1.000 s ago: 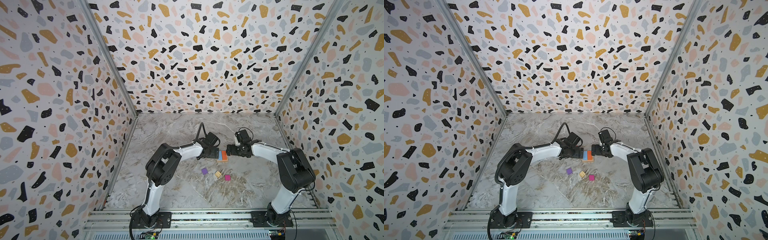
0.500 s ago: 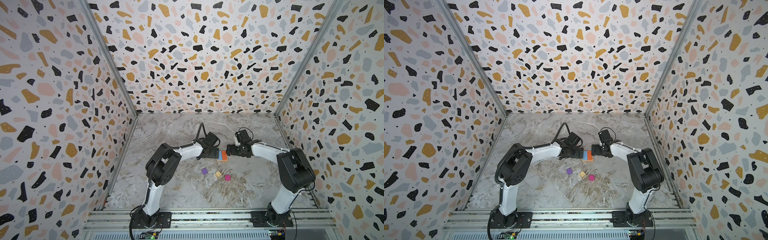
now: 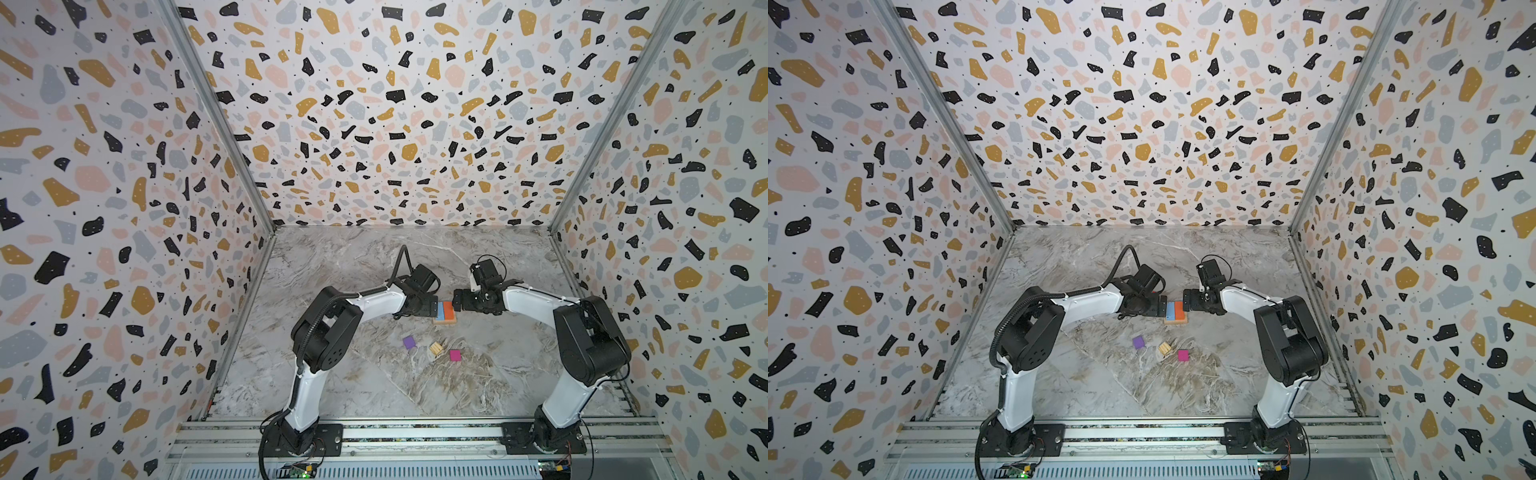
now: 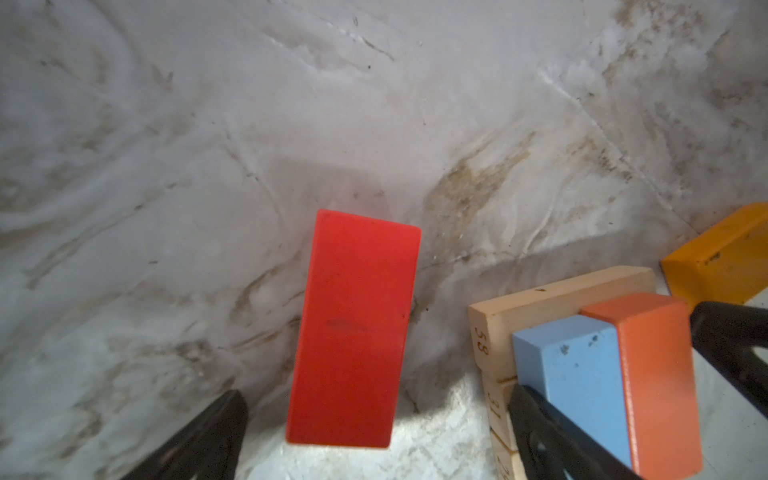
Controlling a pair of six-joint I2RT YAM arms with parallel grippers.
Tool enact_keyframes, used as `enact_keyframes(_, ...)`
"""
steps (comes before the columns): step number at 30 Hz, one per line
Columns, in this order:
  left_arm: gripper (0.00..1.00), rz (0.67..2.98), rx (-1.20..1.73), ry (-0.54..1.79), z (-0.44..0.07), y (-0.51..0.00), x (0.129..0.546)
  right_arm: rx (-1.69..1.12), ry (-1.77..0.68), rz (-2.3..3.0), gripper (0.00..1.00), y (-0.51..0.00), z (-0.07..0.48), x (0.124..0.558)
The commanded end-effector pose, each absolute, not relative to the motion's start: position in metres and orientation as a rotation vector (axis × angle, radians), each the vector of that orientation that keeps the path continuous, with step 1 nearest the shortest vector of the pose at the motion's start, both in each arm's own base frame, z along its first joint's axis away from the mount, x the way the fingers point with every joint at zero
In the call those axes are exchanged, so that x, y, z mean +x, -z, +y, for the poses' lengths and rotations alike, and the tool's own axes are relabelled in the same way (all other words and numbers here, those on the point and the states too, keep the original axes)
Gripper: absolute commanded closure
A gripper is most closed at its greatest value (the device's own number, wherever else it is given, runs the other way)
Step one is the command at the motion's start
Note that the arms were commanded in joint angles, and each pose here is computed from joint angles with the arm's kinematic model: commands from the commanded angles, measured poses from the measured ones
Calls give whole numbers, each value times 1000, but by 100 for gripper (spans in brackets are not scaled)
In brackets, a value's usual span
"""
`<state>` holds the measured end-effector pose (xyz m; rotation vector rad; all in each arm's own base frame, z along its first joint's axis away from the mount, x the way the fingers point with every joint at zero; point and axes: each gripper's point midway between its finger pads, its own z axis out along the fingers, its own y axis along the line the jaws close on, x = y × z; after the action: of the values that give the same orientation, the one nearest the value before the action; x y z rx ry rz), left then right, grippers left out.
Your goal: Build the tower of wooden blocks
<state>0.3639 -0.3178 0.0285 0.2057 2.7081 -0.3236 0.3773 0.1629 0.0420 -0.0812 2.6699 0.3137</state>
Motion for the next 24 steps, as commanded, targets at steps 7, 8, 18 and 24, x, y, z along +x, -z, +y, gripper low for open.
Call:
enact_keyframes(7,0,2697,206,348,-322,-40,363,-95,-303,2661,3,-48,163,379)
enact_keyframes(8,0,2697,208,348,-322,-40,363,-95,-303,2663,4,-48,164,379)
enact_keyframes(18,0,2690,199,307,-313,-48,367,-82,-284,2639,3,-57,159,379)
enact_keyframes(24,0,2671,182,298,-303,-57,372,-74,-279,2639,3,-57,157,377)
